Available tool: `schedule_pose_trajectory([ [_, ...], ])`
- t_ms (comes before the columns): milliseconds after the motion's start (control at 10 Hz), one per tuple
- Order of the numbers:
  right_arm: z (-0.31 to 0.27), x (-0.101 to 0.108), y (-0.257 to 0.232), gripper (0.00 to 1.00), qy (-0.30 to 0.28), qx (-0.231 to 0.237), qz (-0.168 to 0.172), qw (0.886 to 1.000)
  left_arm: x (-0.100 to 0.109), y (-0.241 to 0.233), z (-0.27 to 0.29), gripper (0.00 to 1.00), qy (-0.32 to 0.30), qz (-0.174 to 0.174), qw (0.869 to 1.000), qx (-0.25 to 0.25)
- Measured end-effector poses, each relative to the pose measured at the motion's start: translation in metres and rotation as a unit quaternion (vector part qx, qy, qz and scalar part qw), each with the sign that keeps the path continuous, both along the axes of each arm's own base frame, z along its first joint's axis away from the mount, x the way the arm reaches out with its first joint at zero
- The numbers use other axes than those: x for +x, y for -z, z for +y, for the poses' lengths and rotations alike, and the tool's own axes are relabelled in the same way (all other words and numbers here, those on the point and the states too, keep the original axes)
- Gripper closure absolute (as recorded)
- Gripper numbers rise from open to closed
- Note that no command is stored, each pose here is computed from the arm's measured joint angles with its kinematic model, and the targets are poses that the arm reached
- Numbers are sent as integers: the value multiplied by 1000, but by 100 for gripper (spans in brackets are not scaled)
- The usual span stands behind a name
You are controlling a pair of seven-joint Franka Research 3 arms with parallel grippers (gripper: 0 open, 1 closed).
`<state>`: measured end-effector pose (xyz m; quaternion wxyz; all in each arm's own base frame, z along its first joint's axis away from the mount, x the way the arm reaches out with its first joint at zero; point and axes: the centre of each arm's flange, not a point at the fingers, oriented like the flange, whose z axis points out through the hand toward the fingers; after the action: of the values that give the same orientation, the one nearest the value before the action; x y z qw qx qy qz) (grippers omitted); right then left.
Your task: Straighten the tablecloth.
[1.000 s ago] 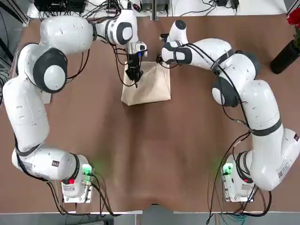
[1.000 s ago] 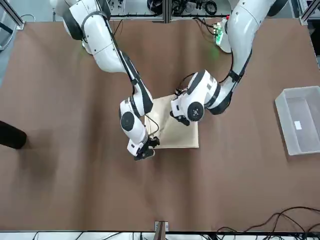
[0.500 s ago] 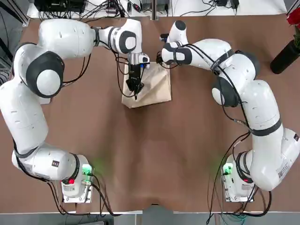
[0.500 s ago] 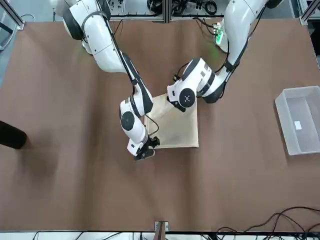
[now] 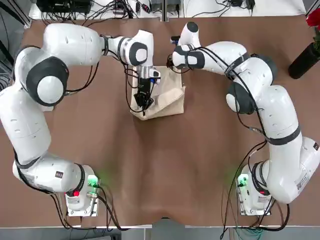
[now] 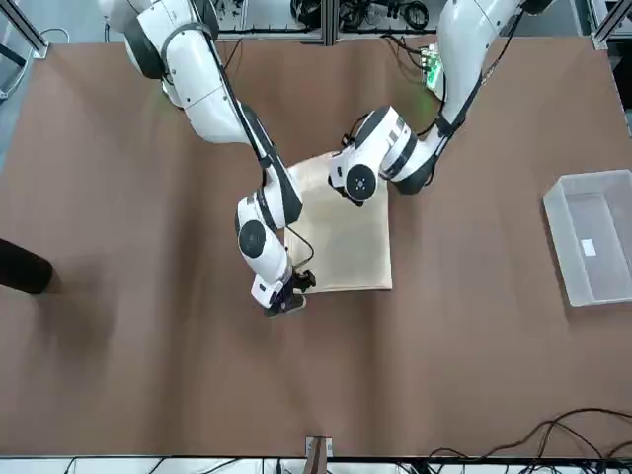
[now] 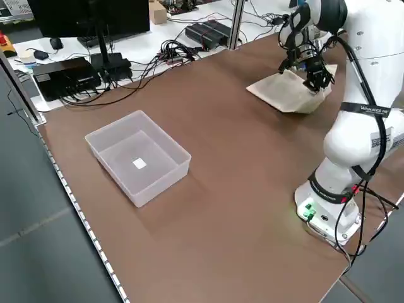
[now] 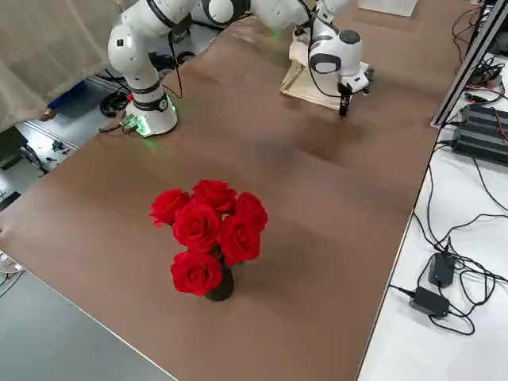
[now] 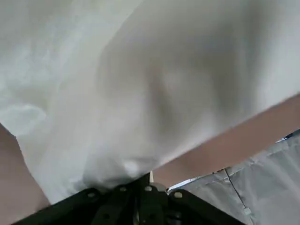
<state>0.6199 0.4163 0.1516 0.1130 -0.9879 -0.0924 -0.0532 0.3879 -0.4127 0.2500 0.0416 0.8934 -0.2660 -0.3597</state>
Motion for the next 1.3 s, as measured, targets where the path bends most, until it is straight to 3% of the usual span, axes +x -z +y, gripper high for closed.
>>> schedule_pose_trajectory([
  [400, 0, 0, 0, 49, 0, 0, 0, 1000, -21, 4, -13, 97, 13, 3, 1000, 13],
  [700, 0, 0, 0, 49, 0, 0, 0, 1000, -32, 7, -17, 86, 16, 7, 1000, 25],
  [1200, 0, 0, 1, 47, 0, 0, -1, 1000, -36, 8, -12, 12, 24, 23, 999, 38],
  [1300, 0, 0, 1, 46, 1, 0, -2, 1000, -29, 3, -12, 6, 19, 16, 999, 33],
])
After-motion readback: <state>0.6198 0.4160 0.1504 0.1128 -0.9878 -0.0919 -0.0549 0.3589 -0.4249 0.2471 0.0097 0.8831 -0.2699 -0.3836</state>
